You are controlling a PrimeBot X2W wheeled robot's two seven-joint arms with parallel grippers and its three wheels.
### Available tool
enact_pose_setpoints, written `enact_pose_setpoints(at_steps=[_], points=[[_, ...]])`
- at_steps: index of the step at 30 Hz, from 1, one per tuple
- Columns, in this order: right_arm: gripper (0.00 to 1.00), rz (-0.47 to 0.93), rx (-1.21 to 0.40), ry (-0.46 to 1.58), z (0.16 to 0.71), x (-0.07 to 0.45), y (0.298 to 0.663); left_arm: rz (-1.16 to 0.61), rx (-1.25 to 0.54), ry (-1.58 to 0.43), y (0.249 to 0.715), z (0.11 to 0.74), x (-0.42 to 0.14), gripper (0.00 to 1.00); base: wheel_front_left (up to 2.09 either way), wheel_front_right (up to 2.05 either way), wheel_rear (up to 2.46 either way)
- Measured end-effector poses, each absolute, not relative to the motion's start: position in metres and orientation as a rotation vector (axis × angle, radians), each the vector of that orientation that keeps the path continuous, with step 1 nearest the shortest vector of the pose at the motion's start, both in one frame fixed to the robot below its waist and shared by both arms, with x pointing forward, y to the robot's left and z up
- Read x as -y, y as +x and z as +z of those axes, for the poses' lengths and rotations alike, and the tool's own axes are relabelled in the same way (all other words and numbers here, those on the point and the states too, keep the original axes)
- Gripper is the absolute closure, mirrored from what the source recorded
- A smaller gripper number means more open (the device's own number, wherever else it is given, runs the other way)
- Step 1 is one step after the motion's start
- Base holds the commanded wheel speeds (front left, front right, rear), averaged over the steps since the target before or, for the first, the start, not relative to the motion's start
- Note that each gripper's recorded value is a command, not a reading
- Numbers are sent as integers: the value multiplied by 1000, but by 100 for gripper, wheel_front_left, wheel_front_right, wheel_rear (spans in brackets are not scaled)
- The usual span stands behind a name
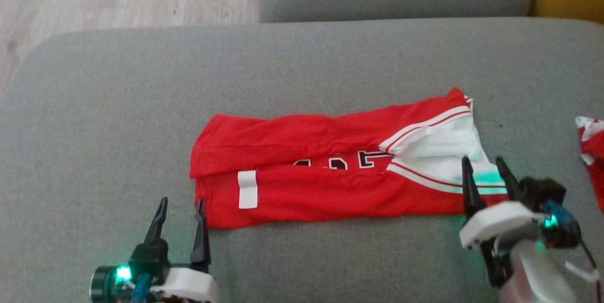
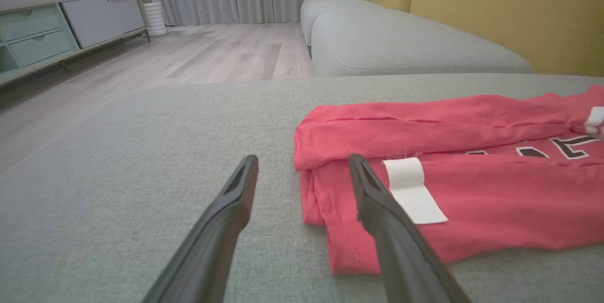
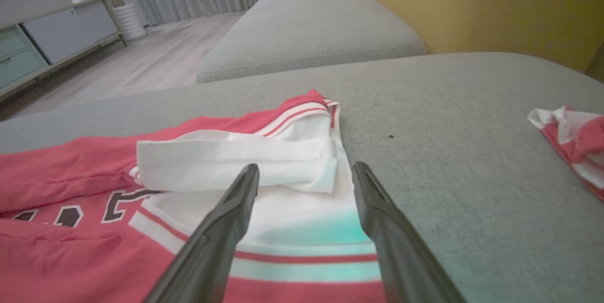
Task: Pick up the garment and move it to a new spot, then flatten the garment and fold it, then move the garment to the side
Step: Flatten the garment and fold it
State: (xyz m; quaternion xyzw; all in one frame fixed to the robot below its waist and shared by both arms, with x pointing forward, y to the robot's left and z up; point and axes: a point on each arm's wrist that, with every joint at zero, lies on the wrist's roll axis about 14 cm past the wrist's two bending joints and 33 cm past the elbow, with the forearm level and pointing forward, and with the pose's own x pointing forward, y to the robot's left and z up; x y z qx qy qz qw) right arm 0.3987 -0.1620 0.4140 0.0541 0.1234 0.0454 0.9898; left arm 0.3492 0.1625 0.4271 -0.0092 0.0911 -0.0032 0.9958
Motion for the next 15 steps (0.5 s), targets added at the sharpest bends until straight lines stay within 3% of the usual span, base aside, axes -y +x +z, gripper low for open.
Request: enact_pose_setpoints(at_steps=[7,11,15], points=[[0,93,-317,74,402,161,443,-42,-216,-51,364,417,-149,0,0,0,0],[0,56,-478,70,361,173,438,-31,-253,-64,367,405,-150,0,0,0,0],[0,50,-497,77,354,172,441,-20,-275,-66,366,399,-153,0,0,0,0]])
